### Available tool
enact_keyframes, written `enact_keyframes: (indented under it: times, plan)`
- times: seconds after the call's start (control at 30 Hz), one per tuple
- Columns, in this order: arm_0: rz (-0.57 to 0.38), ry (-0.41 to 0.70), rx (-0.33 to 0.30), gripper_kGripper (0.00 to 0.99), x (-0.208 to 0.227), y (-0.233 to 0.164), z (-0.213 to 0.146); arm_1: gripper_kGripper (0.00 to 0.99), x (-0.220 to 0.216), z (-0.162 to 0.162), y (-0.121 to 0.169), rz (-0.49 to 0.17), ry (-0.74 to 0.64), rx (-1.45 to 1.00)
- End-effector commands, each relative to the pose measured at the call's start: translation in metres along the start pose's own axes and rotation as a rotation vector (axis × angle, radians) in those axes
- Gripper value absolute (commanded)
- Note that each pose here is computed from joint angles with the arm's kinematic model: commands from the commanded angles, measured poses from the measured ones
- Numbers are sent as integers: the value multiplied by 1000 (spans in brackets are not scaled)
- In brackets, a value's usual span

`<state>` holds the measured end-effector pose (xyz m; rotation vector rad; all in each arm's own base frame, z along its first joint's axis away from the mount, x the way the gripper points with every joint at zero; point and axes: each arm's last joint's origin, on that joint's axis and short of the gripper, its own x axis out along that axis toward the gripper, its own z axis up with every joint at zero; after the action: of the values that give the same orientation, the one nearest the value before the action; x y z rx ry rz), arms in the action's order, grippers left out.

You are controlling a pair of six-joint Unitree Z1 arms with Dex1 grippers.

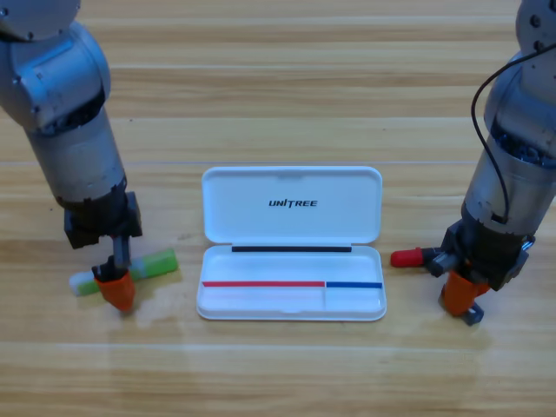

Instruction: Clean up eraser and pencils

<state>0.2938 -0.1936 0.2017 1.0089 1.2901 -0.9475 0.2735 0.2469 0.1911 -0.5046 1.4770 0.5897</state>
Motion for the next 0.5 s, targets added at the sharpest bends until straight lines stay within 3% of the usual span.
enact_keyframes:
  times: [0.03, 0.23, 0.43, 0.5]
  plan:
    - [-32, 19, -3, 986, 15, 1, -6, 0, 29, -2, -12, -12, 98, 39]
    - [-34, 18, -3, 988, 18, 0, -8, 0, -1, -5, -9, -16, 73, -13]
    - [-24, 14, -3, 988, 24, -2, -11, 0, -66, -2, 12, -21, -73, -385]
    - [-14, 12, -5, 989, 26, -3, -12, 0, -78, 3, 21, 9, -93, -506]
